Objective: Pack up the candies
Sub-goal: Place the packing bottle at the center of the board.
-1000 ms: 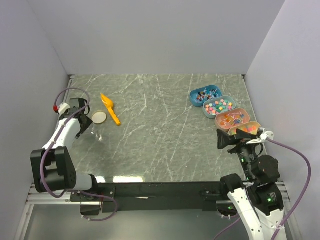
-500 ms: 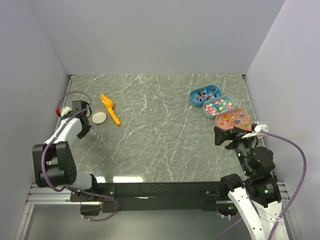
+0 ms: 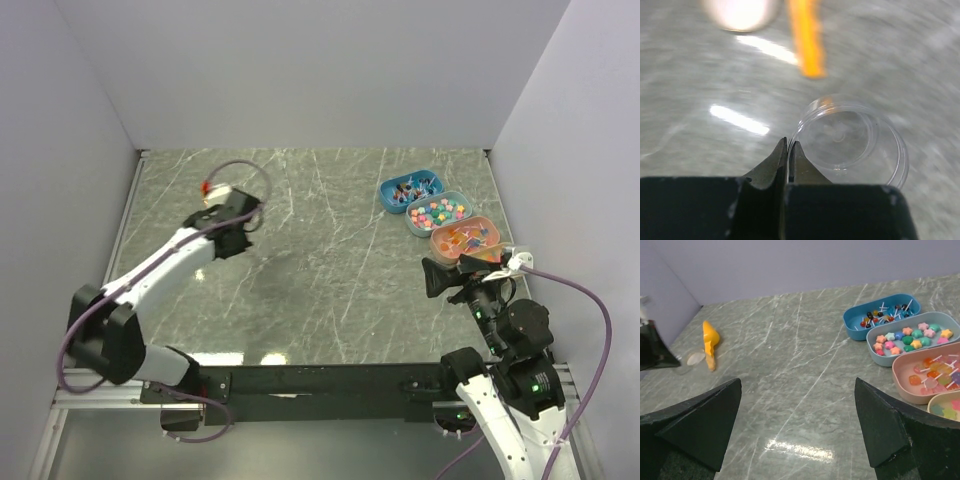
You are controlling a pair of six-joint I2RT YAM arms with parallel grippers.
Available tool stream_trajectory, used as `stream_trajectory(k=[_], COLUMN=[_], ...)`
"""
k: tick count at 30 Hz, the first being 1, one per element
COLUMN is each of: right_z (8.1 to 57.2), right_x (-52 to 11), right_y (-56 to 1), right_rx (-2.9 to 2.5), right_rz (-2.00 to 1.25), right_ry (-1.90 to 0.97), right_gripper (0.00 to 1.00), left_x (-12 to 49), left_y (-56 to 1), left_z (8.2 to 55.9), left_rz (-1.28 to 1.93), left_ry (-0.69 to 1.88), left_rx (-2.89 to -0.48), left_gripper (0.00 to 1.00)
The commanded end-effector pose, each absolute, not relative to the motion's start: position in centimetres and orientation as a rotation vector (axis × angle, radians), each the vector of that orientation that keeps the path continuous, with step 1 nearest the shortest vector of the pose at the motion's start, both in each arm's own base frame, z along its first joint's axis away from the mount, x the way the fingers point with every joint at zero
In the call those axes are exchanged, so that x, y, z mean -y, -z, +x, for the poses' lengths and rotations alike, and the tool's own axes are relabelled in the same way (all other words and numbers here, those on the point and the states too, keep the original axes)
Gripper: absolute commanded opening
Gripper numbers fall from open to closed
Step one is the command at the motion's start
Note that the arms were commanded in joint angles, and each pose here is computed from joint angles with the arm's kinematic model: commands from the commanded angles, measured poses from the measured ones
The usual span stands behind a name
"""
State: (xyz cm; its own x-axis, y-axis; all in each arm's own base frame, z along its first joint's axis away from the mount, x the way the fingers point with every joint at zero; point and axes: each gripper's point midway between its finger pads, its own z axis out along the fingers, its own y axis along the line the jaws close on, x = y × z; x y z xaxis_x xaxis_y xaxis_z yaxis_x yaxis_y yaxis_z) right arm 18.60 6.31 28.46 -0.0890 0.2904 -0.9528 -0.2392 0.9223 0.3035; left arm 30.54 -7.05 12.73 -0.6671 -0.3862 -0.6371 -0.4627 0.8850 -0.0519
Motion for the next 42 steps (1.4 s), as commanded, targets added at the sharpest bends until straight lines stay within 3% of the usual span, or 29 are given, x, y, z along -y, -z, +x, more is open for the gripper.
stream_trajectory(k=[1, 8, 15, 18, 19, 26, 35, 42], right_z=[18.3, 17.5, 16.6, 16.6, 16.6, 17.1, 20.6, 28.5], right_x=[-6.8, -6.5, -6.1, -6.3, -6.3, -7.6, -8.8, -10.0], right_y=[-29.6, -30.1, -30.4, -30.4, -30.3, -29.7, -29.9, -27.0], right_rx=[-1.554, -1.57, -1.567, -1.569, -1.575, -1.646, -1.732, -1.922], right_rz=[0.022, 0.013, 0.03, 0.024, 0.031, -0.001, 0.036, 0.127], right_ry=[-0.477, -0.468, -0.469, -0.479, -0.486, -0.529, -0.535, -0.431], right_gripper=[1.0, 1.0, 1.0, 1.0, 1.0, 1.0, 1.0, 1.0], left_x=[12.8, 27.4, 33.8, 34.4, 34.5, 34.4, 29.5, 21.6], left_y=[-13.2, -12.6, -9.5, -8.9, -8.7, -10.1, -18.6, -20.0], left_z=[31.1, 32.2, 32.5, 32.6, 32.6, 32.3, 33.2, 33.9], left_rz=[-0.442, 0.047, 0.273, 0.307, 0.314, 0.254, 0.082, 0.007], left_ry=[-0.102, 0.01, 0.06, 0.066, 0.064, 0.132, 0.263, 0.266], left_rx=[-2.426, -2.465, -2.494, -2.501, -2.502, -2.463, -2.287, -2.191], left_gripper=[0.01, 0.01, 0.04, 0.09, 0.18, 0.48, 0.99, 0.99])
